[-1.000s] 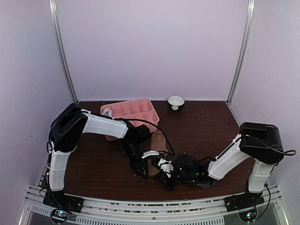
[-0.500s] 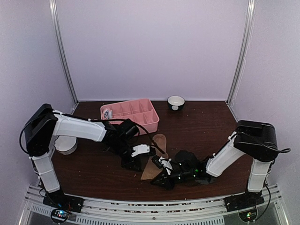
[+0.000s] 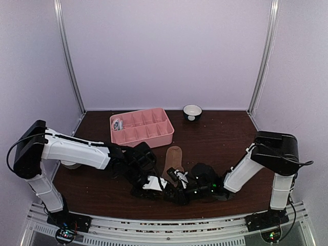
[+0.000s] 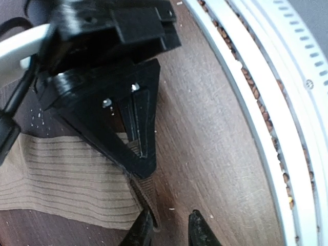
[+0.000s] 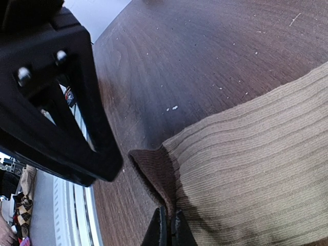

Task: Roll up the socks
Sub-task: Roll the sock at the center of the board.

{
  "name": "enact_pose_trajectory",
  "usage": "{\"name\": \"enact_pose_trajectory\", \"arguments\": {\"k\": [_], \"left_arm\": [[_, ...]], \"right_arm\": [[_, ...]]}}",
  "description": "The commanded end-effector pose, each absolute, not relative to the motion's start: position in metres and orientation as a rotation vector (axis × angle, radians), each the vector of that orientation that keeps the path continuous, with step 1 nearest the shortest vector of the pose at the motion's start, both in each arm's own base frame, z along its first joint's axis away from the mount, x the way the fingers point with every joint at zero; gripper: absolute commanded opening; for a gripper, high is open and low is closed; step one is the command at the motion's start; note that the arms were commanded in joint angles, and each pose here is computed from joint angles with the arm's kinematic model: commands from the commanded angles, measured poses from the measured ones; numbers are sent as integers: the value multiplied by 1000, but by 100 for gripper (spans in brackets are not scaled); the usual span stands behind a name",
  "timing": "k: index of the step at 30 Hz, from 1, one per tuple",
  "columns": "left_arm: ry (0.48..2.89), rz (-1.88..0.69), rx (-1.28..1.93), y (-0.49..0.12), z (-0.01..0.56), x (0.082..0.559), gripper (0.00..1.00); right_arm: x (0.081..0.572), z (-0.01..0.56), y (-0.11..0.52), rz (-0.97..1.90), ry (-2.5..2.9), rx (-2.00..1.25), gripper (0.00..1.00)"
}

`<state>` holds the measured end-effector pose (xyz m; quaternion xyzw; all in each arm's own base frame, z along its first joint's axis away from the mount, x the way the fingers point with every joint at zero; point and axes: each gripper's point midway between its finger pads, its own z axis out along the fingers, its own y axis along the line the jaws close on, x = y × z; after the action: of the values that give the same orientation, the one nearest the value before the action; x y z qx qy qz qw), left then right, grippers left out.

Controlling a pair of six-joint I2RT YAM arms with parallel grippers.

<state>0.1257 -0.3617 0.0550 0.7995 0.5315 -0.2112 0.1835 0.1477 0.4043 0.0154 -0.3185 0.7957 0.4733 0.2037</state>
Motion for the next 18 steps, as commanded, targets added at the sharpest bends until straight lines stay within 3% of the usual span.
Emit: {"name": "enact_pose_trajectory", "arguments": {"k": [1,13,18], "left_arm": [[1419,-453,2270,-368,42,140,24],[1404,-421,2316,-367,26,142,23],[1366,-404,2258,-371,49,147,25]], "right_arm": [[128,-80,331,993,2673,-795,0],[128,-88,325,1014,2737,-752,0],[127,-93,319,994,2777,-747,0]]}}
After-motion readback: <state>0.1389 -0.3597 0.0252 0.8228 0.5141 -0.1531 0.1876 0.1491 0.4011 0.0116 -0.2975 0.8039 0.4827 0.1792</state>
